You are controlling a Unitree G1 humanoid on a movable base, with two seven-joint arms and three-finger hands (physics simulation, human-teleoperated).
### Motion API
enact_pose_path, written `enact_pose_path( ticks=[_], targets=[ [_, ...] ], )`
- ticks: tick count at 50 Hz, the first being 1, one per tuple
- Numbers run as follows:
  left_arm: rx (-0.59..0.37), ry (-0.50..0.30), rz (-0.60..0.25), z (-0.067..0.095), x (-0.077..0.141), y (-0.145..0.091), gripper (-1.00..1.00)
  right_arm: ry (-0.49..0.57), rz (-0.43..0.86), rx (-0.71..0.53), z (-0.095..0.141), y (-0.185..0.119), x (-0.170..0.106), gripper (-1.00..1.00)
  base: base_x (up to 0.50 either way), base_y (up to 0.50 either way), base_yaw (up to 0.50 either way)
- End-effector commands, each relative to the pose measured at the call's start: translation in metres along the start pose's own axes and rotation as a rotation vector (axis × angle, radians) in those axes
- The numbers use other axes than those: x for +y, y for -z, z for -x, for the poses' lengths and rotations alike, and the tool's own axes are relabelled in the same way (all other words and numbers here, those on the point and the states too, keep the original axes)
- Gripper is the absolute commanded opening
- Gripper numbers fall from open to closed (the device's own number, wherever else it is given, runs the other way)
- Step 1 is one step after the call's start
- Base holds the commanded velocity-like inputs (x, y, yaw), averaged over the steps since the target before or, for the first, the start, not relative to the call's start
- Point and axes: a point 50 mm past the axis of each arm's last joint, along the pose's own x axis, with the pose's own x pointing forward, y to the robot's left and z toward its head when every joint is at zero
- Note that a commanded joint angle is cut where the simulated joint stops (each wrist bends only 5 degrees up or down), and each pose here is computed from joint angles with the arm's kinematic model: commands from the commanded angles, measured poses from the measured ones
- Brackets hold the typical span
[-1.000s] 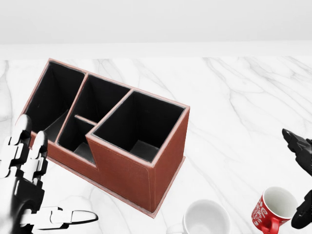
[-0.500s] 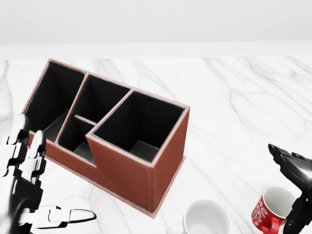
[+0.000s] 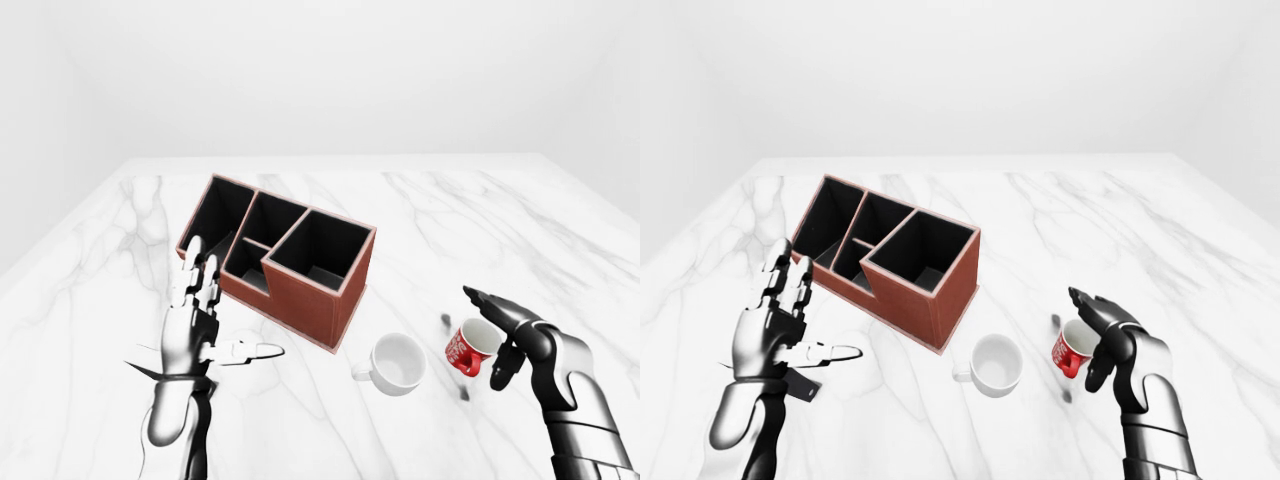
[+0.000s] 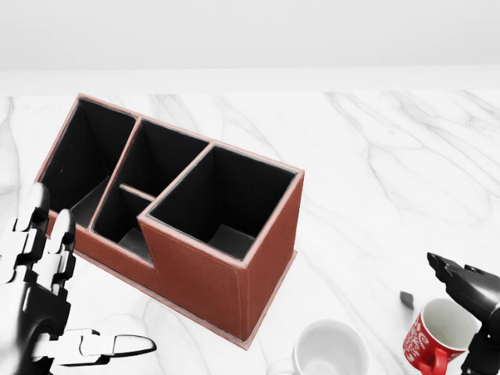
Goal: Pick up the red mug and place it to the right of the caddy.
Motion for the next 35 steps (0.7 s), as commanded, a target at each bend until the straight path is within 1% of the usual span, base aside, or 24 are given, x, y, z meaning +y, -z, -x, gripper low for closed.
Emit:
enact_pose_path(
  ticks=[1,18,31,32,33,34,35],
  targets=[
    [0.001,0.000,-0.002,0.000,0.000,0.001,1.00,-0.021,0.002,0.007,-0.003,0.002,0.003,1.00,0.00,0.00,0.00],
    [0.001,-0.002,-0.004,0.000,0.000,0.000,1.00,-0.069,-0.006,0.013,-0.014,0.001,0.006,1.00,0.00,0.00,0.00],
    [0.004,0.002,-0.005,0.000,-0.001,-0.001,1.00,-0.073,-0.005,0.020,-0.014,0.004,0.007,1.00,0.00,0.00,0.00],
    [0.004,0.002,-0.005,0.000,-0.001,0.000,1.00,-0.077,-0.008,0.020,-0.014,0.005,0.007,0.57,0.00,0.00,0.00],
    [0.004,0.002,-0.004,0.000,-0.001,0.000,1.00,-0.077,-0.007,0.020,-0.013,0.005,0.007,-0.91,0.00,0.00,0.00],
    [0.004,0.002,-0.005,0.000,-0.001,-0.001,1.00,-0.073,-0.009,0.023,-0.012,0.005,0.007,-1.00,0.00,0.00,0.00],
    [0.004,0.002,-0.005,0.001,-0.002,0.000,1.00,-0.069,-0.009,0.023,-0.011,0.005,0.007,-1.00,0.00,0.00,0.00]
  ],
)
